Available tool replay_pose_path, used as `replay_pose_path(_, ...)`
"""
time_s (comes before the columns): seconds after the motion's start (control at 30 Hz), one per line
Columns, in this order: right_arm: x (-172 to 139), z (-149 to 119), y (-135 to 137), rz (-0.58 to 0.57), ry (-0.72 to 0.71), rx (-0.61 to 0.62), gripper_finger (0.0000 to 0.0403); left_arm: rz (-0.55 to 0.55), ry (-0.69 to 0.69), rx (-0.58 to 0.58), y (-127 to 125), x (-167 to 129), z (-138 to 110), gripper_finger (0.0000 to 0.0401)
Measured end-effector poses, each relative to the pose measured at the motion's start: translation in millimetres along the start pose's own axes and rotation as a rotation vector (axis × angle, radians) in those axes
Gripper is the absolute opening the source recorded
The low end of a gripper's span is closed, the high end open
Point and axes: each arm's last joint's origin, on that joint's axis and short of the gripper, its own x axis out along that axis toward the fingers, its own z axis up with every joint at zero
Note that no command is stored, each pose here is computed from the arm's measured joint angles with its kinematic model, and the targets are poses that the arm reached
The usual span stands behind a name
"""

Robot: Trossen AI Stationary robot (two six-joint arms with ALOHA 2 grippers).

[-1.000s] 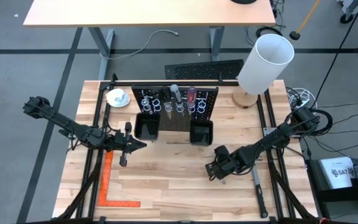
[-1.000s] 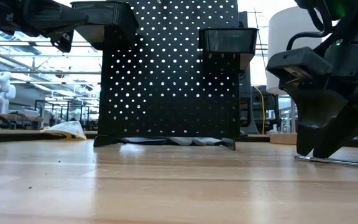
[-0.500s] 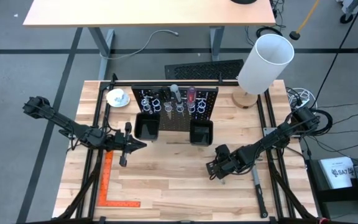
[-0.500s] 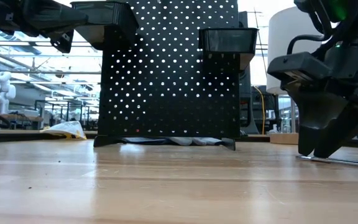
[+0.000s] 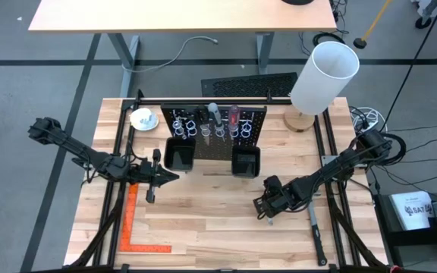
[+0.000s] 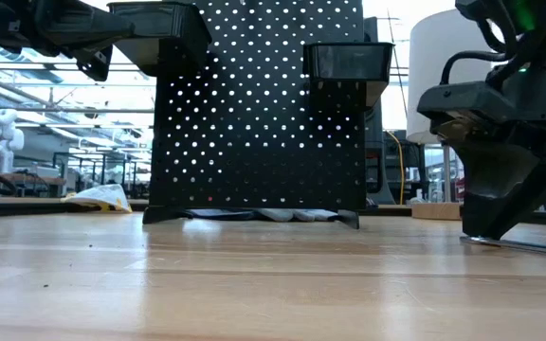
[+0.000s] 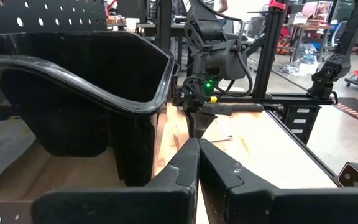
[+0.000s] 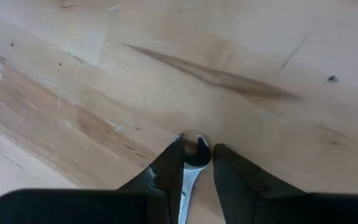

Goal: Hang tools onto peg board
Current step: Remove the silver wrench from the black peg board

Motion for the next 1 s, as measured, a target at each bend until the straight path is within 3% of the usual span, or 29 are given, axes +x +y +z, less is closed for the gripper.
replay_pose_path(0.2,-15.4,7.5,1.9,0.066,-0.1,-0.037,0.0101,-0.008,0.0,0.0,-0.2,0.0,0.0,0.0013)
replay_pose_path(0.57,-21.0,8.6,7.7,0.135,-0.098,-0.057,0.0117,-0.01,-0.001,0.0,-0.3,0.0,0.2,0.0013)
replay_pose_path(0.83,-53.4,18.3,9.2,0.26,-0.144,-0.09,0.0091,-0.011,-0.001,0.0,-0.3,0.0,0.2,0.0013)
replay_pose_path(1.0,-80.3,28.1,6.1,0.341,-0.251,-0.119,0.0039,-0.01,-0.001,-0.001,-0.3,0.0,0.2,0.0013)
